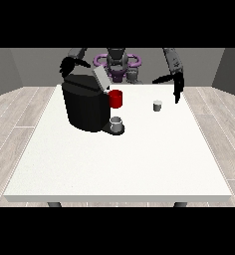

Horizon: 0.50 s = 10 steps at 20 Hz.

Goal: Insert the coffee pod into the coffee machine and close the lid

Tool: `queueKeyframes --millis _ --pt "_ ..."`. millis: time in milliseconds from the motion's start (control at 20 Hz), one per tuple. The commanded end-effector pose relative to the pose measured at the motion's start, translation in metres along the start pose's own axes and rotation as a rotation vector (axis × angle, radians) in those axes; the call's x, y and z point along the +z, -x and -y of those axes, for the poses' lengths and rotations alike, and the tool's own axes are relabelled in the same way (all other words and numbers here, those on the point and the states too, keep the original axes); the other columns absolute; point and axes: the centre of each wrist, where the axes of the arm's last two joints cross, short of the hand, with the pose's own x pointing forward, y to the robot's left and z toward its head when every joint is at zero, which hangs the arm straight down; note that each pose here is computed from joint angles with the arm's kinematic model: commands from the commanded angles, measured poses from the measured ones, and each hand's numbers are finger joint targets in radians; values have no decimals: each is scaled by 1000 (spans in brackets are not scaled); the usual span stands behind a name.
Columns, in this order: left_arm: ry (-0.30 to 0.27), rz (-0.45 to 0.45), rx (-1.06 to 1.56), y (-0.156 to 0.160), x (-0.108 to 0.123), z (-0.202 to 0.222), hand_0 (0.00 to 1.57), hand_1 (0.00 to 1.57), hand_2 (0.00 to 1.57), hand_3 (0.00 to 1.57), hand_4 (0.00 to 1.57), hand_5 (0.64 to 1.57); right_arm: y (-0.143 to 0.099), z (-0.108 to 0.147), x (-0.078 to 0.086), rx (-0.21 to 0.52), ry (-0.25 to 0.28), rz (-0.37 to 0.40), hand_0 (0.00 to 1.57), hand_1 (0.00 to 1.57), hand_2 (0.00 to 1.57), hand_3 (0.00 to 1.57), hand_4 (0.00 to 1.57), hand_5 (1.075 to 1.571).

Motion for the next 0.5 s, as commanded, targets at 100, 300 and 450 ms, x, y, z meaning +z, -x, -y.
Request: queueKeyframes --millis 100,300,450 --pt "-10 -48 -100 8 -14 -1 0 0 0 0 0 1571 -7 -14 -11 -13 -18 -11 0 0 0 0 340 1571" --pt "5 -40 -160 13 -19 -2 0 0 113 0 0 1571 -11 -8 -18 -2 6 -19 0 0 0 0 358 1571" --pt "47 -12 -189 5 -28 8 0 0 459 0 0 1571 2 -3 -28 7 24 -43 0 0 0 0 372 1571"
